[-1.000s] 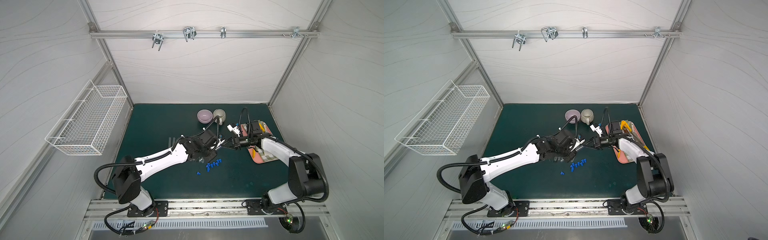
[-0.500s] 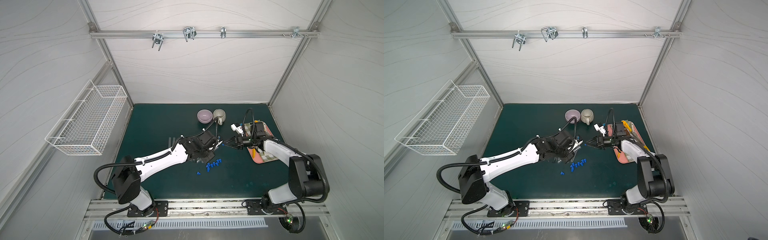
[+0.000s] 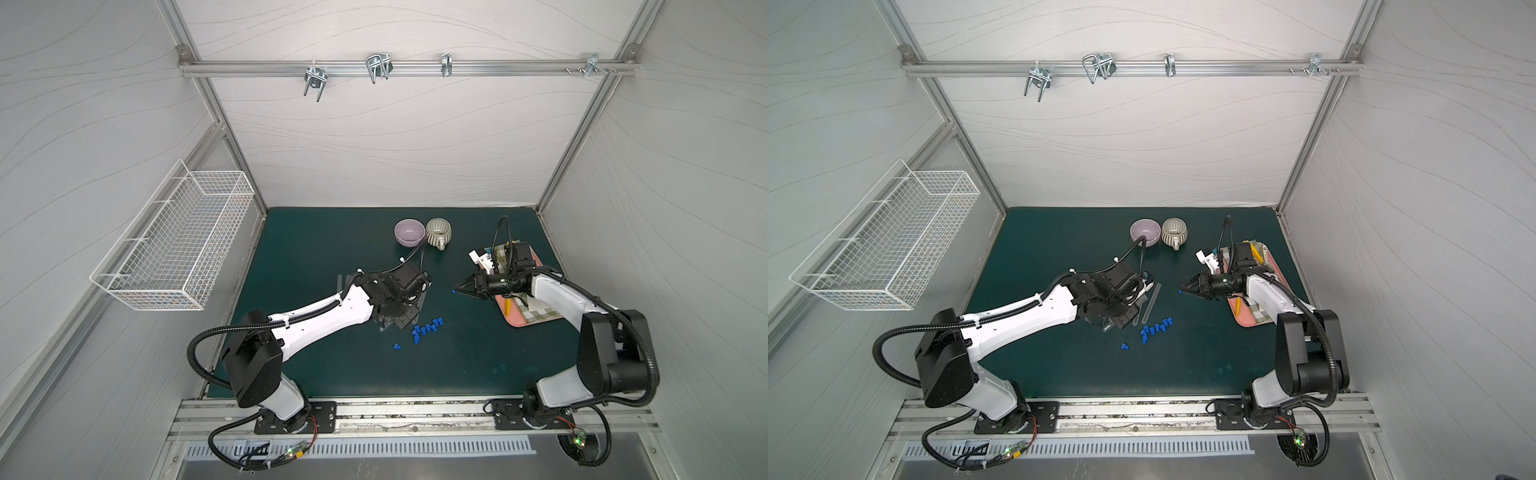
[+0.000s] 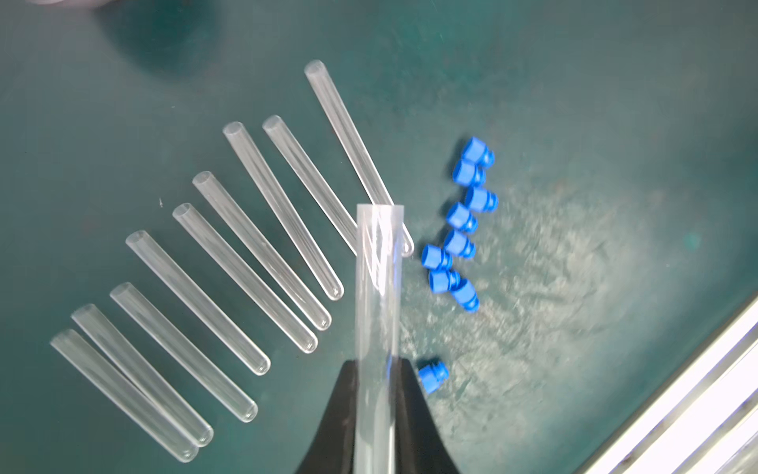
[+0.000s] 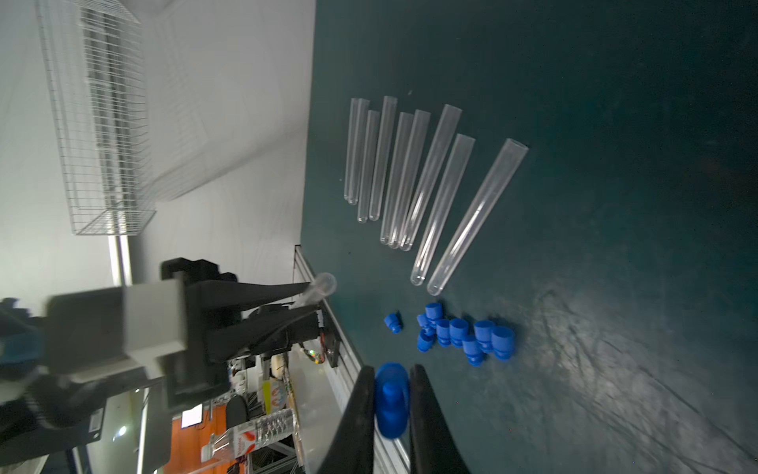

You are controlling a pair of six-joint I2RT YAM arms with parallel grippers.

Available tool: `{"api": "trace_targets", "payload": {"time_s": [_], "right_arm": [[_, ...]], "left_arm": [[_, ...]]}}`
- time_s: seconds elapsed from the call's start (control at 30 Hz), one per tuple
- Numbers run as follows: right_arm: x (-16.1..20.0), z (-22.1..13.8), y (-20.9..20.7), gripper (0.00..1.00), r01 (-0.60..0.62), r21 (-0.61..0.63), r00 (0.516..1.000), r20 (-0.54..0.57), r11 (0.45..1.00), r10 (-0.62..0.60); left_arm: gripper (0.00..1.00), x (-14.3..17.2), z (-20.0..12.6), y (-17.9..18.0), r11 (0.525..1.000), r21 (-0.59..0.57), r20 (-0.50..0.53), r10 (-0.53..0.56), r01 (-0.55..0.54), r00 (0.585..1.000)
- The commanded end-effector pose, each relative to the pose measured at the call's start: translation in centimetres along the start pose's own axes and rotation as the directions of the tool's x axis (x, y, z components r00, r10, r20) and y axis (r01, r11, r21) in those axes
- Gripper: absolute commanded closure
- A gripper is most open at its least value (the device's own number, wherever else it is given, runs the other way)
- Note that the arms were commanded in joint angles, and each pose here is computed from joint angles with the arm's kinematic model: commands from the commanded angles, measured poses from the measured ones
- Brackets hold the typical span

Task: Remove stoppers from test tubes
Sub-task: Place the test tube at the center of the board, then place the stopper at the center of the board.

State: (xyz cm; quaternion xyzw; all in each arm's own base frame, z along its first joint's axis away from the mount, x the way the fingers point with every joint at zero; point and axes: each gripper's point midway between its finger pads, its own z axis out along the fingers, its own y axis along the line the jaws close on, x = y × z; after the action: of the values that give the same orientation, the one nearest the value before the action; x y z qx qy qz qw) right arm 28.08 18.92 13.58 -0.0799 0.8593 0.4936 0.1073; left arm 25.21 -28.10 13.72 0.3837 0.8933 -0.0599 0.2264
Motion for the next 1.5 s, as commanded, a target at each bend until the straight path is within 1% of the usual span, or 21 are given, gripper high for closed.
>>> {"api": "trace_targets", "payload": {"time_s": [0.0, 0.1, 0.2, 0.27, 0.47, 0.67, 0.87, 0.97, 1.13, 1.47], "right_arm": [[2.4, 0.6, -2.7, 1.0, -0.008, 0.146, 0.998, -0.067, 0.989, 0.018], [3.7, 1.8, -4.0, 1.0, 0.006, 0.213, 0.991, -0.133, 0.977, 0.023], [4.5, 2.6, -5.1, 1.0, 0.011, 0.258, 0.983, -0.179, 0.966, 0.036], [4.9, 3.1, -5.8, 1.0, 0.029, 0.295, 0.977, -0.209, 0.955, 0.035], [6.0, 4.3, -7.0, 0.98, 0.026, 0.31, 0.961, -0.269, 0.95, 0.062], [6.5, 4.6, -7.6, 0.96, 0.022, 0.316, 0.952, -0.297, 0.948, 0.077], [6.6, 4.9, -7.8, 0.94, 0.026, 0.324, 0.946, -0.314, 0.946, 0.082], [6.7, 5.0, -7.8, 0.9, 0.024, 0.327, 0.944, -0.317, 0.945, 0.086], [6.5, 4.8, -7.5, 0.81, 0.033, 0.332, 0.949, -0.306, 0.943, 0.075], [4.4, 2.5, -5.9, 0.64, 0.025, 0.31, 0.978, -0.206, 0.95, 0.041]], "left_arm": [[0.95, -5.7, -1.9, -0.1, 0.989, 0.055, 0.146, -0.144, 0.137, 0.979], [0.94, -8.3, -1.3, 0.5, 0.972, 0.053, 0.178, -0.235, 0.229, 0.956], [0.94, -10.0, 0.1, 1.1, 0.945, 0.059, 0.175, -0.327, 0.322, 0.929], [0.94, -10.8, 1.1, 1.3, 0.936, 0.053, 0.172, -0.353, 0.349, 0.92], [0.94, -12.2, 4.6, 0.6, 0.922, 0.071, 0.148, -0.388, 0.381, 0.91], [0.95, -11.7, 8.5, 0.0, 0.91, 0.076, 0.102, -0.414, 0.407, 0.905], [0.95, -11.6, 11.0, -0.5, 0.907, 0.081, 0.076, -0.42, 0.414, 0.904], [0.95, -11.7, 12.0, -0.5, 0.905, 0.077, 0.072, -0.423, 0.418, 0.903], [0.95, -11.5, 13.8, -0.3, 0.899, 0.051, 0.06, -0.437, 0.434, 0.898], [0.96, -11.2, 16.0, 0.2, 0.906, 0.005, 0.059, -0.423, 0.423, 0.904]]}}
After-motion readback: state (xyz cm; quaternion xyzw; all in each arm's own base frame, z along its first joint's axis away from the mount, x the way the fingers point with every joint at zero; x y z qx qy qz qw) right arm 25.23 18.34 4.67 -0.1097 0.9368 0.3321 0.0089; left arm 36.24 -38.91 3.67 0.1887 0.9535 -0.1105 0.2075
